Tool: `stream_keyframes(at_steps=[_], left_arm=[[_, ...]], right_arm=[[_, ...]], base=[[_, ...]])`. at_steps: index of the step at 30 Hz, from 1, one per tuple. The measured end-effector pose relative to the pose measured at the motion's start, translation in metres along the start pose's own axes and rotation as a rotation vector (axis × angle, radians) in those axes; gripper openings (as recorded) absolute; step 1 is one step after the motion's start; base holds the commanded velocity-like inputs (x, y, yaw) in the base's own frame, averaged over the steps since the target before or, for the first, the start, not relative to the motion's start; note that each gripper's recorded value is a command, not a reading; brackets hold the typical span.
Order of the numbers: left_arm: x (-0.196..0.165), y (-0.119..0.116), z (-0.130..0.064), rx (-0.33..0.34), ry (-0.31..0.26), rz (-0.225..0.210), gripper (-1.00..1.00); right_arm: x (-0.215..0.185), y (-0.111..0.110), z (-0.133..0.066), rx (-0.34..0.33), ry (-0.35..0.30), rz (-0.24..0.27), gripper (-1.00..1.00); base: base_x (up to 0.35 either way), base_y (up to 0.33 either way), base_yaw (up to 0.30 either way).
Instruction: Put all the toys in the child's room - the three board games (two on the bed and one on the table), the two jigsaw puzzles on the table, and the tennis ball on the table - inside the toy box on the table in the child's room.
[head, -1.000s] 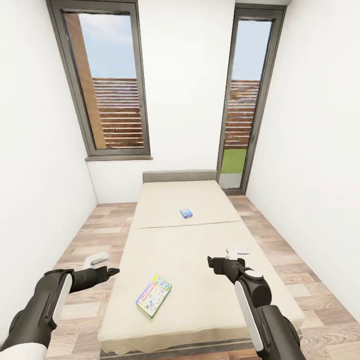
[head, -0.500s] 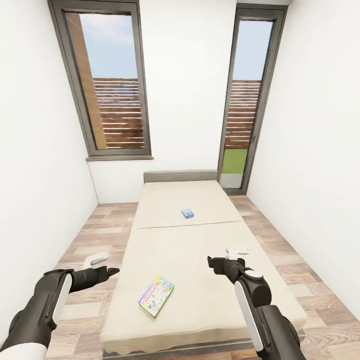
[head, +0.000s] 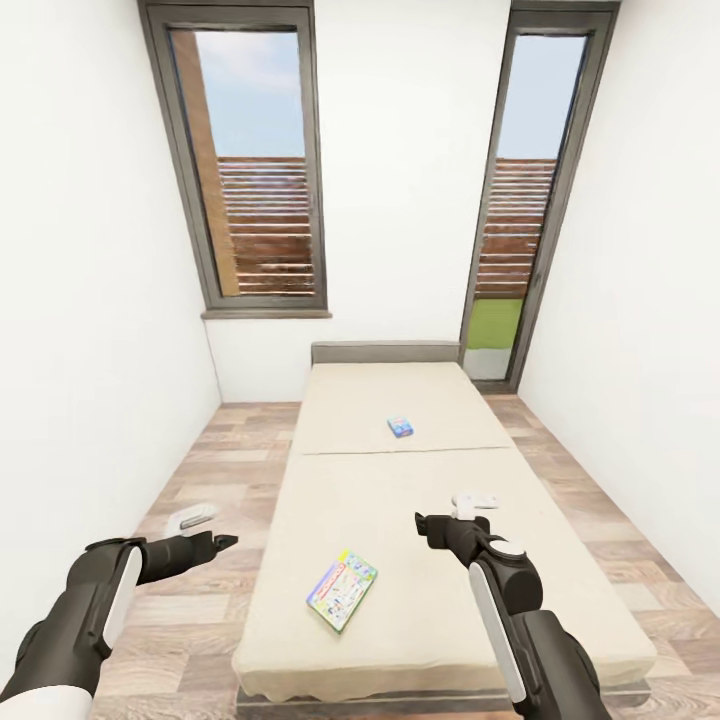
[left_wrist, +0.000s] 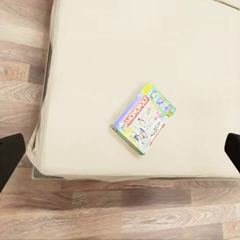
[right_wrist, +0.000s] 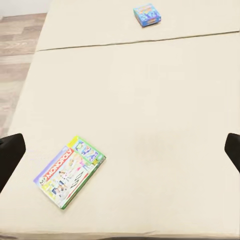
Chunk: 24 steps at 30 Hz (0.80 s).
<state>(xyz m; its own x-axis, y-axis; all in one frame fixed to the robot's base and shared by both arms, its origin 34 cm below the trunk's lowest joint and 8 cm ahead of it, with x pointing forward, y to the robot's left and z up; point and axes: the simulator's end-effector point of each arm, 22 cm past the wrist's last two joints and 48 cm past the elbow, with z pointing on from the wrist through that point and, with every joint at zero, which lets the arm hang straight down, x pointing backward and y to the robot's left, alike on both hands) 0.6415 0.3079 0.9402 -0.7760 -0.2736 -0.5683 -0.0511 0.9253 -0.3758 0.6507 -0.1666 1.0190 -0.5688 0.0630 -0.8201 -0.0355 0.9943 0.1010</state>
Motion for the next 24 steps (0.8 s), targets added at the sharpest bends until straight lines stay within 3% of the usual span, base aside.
stream_keyframes(at_steps=[13,24], left_arm=[[-0.001,-0.001,0.0,0.004,-0.001,0.001,1.0],[-0.001,-0.001,-0.001,0.004,-0.003,0.002,1.0]], right_arm=[[0.011,0.017,0.004,-0.026,0.023,-0.028,1.0],[0.007,0.021,0.004,-0.035,0.005,-0.029,1.0]], base=[[0.0,0.111,0.011],[0.043,0.075,0.0]])
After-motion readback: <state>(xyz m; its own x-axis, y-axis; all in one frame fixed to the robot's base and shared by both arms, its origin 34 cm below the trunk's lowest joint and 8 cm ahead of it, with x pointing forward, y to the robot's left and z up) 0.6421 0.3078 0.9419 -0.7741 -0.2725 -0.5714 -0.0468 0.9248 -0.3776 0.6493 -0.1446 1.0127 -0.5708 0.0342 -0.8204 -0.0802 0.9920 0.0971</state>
